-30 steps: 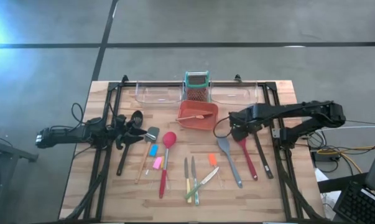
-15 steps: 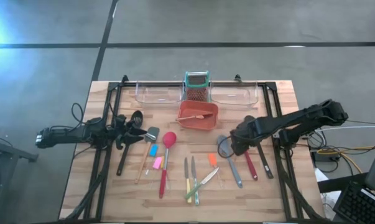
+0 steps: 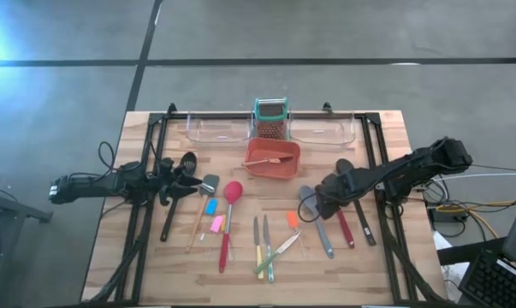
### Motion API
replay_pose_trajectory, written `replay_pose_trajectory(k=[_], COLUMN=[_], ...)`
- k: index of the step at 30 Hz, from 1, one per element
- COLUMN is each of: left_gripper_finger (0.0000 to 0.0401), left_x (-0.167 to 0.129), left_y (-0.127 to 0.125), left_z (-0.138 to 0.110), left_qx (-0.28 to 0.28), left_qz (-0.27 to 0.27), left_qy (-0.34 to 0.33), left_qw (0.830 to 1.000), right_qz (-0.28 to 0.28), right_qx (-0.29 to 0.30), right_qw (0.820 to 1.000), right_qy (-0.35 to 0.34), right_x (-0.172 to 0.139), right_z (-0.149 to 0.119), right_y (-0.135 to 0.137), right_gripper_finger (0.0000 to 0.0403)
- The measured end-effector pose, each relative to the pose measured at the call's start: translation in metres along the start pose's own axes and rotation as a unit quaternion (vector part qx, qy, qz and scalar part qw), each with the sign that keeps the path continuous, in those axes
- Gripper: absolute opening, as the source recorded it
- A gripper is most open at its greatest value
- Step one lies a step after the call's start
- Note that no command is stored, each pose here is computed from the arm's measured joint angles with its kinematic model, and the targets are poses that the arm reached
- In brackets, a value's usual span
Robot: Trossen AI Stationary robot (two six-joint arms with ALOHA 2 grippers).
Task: Pick & Place Kitchen Items
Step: Put the right red serving spoon into the right transparent bin
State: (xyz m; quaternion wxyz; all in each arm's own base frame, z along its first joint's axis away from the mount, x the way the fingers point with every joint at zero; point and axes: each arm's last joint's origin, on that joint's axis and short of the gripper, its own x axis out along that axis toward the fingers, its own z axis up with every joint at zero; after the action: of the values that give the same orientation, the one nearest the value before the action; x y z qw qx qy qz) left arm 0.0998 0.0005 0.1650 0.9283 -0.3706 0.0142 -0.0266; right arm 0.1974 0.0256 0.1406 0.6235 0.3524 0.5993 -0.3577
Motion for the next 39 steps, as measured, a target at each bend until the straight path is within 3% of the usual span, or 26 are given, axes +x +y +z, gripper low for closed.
replay_pose_trajectory(k=[8,15,23,32,39], left_gripper_finger=[0.0264,0.0264,0.0264,0.0264,0.0264], left_x=[0.0,0.0,0.0,0.0,0.0], left_y=[0.0,0.0,0.0,0.0,0.0], left_z=[0.0,0.0,0.0,0.0,0.0], left_qx=[0.0,0.0,0.0,0.0,0.0], left_qz=[0.0,0.002,0.002,0.002,0.002], left_qy=[0.0,0.002,0.002,0.002,0.002], left_qw=[1.0,1.0,1.0,1.0,1.0], right_qz=[0.005,0.007,0.041,0.129,0.115], right_qx=[0.017,0.012,0.041,0.053,0.053], right_qw=[1.0,1.0,0.998,0.989,0.987], right_qy=[-0.007,-0.007,-0.014,-0.043,-0.095], right_x=[0.016,0.012,0.002,-0.034,-0.071], right_z=[-0.004,-0.004,-0.005,-0.003,0.001], right_y=[-0.01,-0.011,-0.013,-0.01,-0.014], right_gripper_finger=[0.012,0.0039,0.0036,0.0036,0.0036])
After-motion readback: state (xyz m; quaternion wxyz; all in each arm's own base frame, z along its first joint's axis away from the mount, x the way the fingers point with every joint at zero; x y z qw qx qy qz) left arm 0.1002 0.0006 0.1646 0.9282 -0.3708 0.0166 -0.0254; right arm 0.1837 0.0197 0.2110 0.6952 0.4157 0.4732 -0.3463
